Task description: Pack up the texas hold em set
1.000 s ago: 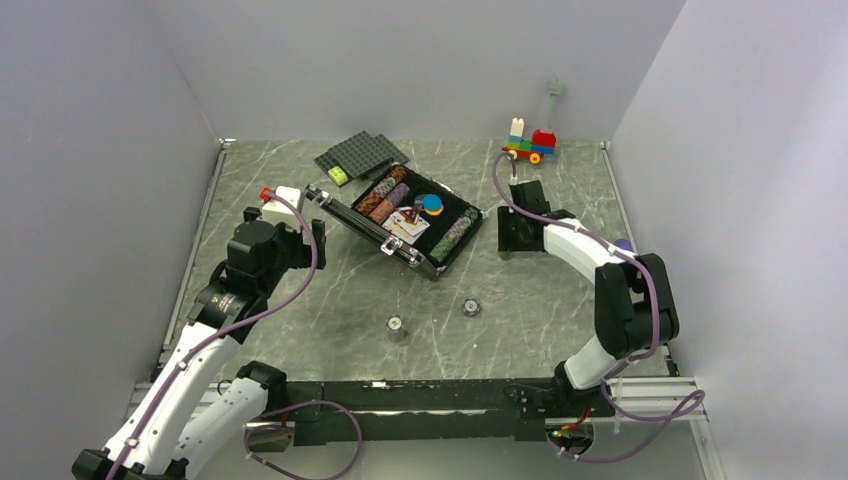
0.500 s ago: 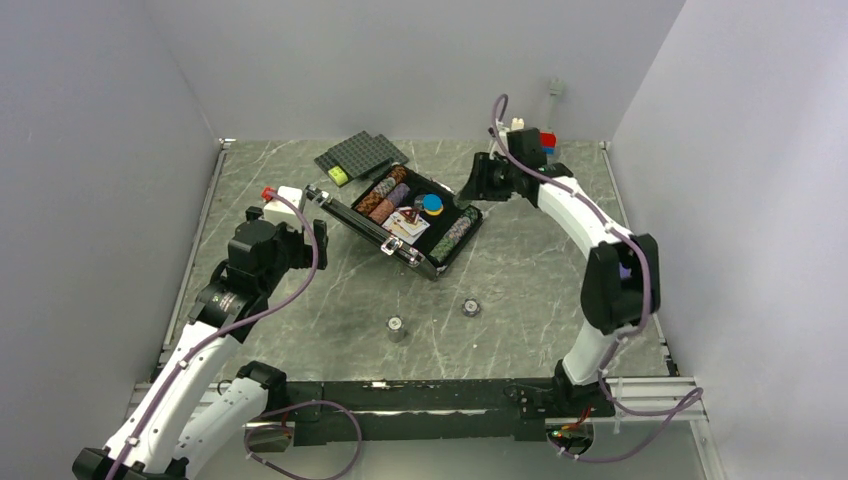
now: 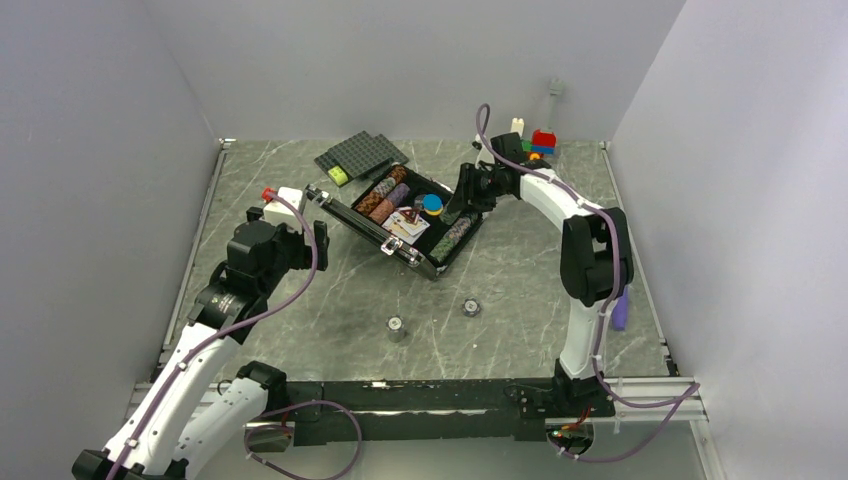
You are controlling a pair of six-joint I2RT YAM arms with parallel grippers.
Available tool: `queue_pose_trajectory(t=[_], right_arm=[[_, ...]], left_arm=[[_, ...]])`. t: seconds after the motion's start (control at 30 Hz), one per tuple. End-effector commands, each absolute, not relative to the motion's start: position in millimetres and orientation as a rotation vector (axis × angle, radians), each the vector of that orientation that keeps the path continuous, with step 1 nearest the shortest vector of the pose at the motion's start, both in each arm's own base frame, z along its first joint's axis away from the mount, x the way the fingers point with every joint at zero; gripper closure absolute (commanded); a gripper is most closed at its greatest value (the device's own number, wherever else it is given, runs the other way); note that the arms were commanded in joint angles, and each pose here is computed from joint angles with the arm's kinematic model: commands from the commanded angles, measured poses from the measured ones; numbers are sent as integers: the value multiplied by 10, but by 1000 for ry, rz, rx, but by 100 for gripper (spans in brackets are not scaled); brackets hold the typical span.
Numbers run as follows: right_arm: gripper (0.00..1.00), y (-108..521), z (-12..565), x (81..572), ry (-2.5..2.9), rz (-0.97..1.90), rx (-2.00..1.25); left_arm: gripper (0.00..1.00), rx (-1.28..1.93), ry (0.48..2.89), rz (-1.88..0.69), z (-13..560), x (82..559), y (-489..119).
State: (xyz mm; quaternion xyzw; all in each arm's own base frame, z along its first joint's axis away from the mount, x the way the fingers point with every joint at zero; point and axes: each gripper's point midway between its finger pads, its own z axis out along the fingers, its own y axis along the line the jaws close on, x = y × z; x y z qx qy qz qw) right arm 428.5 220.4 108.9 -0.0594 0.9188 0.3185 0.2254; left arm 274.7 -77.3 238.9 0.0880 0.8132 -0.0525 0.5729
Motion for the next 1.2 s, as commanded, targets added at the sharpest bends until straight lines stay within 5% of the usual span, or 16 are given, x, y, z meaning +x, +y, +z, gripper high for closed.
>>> queue_pose_trajectory(t=[0.0, 0.37, 0.57, 0.73, 0.97, 1.17], right_arm=[[100, 2428, 1401, 4430, 2431, 980, -217], [100, 2547, 1157, 4417, 2484, 946, -228], [56, 2495, 1204, 4516, 2475, 867, -227], [39, 2408, 1262, 4602, 2465, 776, -232], [35, 2304, 1330, 4698, 2429, 675, -245], [42, 2280, 1336, 4581, 2416, 621, -295]], left_arm=[[1, 204, 1859, -138, 2505, 2790, -796], [0, 203, 1868, -137, 2484, 2798, -799], [0, 206, 1870, -139, 2480, 2802, -806], [1, 208, 1873, -141, 2471, 2803, -812], [1, 210, 1874, -143, 2472, 2804, -817], [1, 210, 1876, -139, 2464, 2807, -811]])
